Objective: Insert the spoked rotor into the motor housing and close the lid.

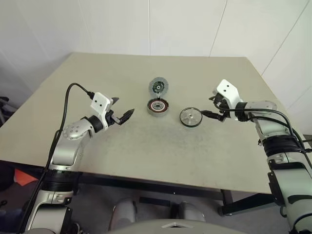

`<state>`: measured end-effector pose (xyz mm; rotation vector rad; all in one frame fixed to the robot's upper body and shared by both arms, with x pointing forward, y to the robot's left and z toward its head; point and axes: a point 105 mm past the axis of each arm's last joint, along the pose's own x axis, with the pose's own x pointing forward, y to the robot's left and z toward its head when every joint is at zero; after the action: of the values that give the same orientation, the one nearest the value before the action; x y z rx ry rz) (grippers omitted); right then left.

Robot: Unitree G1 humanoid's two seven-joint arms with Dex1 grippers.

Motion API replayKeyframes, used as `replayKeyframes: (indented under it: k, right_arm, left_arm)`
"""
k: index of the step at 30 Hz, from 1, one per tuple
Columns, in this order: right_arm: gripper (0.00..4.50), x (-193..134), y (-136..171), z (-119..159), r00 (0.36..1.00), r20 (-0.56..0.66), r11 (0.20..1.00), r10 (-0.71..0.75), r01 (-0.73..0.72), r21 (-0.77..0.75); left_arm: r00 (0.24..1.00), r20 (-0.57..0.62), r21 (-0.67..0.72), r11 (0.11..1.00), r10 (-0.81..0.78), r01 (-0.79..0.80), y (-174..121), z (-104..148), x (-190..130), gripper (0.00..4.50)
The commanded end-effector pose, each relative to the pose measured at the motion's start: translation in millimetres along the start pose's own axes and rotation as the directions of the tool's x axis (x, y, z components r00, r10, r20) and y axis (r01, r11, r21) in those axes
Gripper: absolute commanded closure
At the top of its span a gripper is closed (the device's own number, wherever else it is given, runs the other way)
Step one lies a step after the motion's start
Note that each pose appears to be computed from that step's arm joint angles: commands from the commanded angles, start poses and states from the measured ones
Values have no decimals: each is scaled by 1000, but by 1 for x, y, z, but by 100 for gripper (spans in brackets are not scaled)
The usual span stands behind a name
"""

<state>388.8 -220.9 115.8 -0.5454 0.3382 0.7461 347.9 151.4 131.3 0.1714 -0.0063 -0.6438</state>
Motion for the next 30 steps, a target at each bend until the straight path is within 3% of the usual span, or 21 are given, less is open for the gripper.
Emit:
replayKeyframes:
  k: [1, 23, 30]
  right_arm:
    - [57, 1, 0, 15, 998, 56, 1000, -9, 10, -19]
    - [57, 16, 3, -20, 997, -77, 999, -29, 27, -25]
    - [282, 23, 7, -20, 998, -65, 1000, -24, 24, -3]
  left_arm:
    - [999, 47, 25, 1000, -3, 2, 2, 14, 1, 3]
    - [999, 40, 44, 999, 17, -18, 7, 15, -2, 3]
    - [999, 40, 50, 998, 21, -23, 7, 15, -3, 0]
